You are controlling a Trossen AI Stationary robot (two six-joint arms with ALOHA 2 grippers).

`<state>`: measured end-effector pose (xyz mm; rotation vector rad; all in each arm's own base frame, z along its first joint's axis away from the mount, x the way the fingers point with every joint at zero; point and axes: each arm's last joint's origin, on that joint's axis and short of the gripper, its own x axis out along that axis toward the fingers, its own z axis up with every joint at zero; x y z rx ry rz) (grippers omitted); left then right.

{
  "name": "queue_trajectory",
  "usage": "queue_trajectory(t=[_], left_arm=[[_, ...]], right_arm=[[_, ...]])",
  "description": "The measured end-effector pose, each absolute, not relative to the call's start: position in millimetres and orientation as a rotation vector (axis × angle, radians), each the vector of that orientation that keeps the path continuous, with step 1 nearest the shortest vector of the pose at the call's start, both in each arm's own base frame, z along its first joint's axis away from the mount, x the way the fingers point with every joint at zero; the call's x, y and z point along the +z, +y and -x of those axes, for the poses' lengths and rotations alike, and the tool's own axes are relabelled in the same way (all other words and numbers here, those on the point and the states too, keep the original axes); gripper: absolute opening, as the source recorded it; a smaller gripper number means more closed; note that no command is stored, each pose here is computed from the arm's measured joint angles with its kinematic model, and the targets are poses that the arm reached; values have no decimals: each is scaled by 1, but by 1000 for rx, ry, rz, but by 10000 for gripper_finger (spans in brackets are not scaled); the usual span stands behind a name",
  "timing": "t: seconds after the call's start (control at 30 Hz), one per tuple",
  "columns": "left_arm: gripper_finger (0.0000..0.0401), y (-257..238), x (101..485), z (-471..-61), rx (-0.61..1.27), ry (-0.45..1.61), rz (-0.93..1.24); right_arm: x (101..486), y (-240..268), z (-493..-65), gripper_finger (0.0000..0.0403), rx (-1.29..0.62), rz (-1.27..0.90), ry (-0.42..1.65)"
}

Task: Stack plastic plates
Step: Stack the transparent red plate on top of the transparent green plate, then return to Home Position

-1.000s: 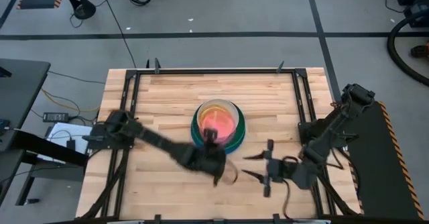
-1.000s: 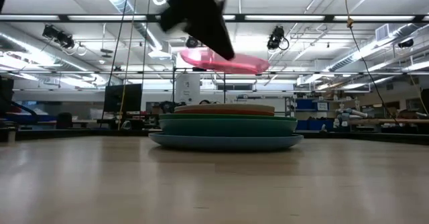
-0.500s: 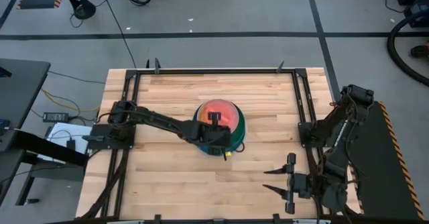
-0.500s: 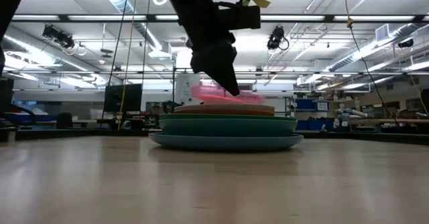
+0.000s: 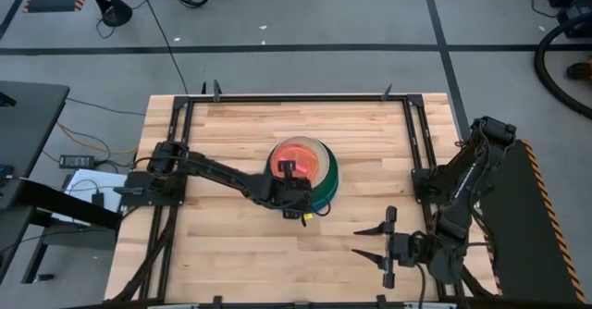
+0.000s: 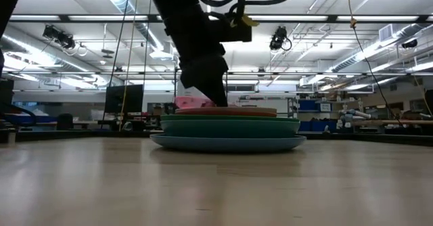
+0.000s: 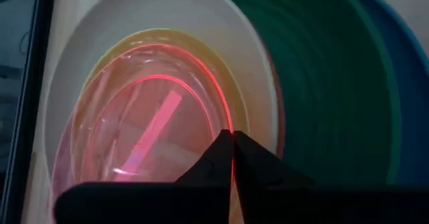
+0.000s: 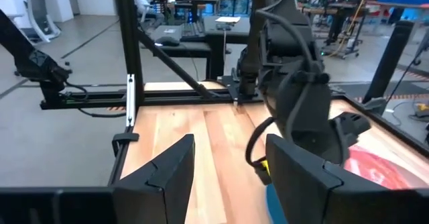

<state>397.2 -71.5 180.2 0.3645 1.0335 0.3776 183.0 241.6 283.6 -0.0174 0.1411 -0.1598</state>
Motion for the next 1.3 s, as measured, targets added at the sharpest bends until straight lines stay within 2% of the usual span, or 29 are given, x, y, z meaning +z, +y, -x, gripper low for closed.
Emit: queue_trajectory(t=[0.33, 0.4, 0.5, 0.6, 0.8, 0.9, 1.03, 1.2, 1.3], left_arm=[[132, -68, 203, -403, 322, 912, -322], [154, -61, 216, -395, 335, 925, -314], [173, -52, 255, -375, 360, 805, -255], [178, -40, 275, -333, 374, 663, -186], [180, -12, 264, -239, 313, 358, -8], [180, 4, 254, -210, 272, 243, 46], [180, 31, 247, -182, 300, 190, 71], [169, 43, 249, -146, 241, 68, 52], [157, 40, 248, -130, 211, 4, 23]], right_arm=[[281, 211, -220, 204, -152, 12, 207], [284, 198, -227, 201, -170, 37, 226], [286, 171, -230, 197, -228, 55, 252], [273, 138, -228, 189, -234, -3, 274], [230, 67, -231, 157, -230, -93, 184], [229, 18, -237, 128, -207, -122, 128], [239, -33, -230, 81, -141, -129, 94], [246, -42, -201, 17, -125, -112, 63], [244, -26, -181, 8, -81, -112, 61]])
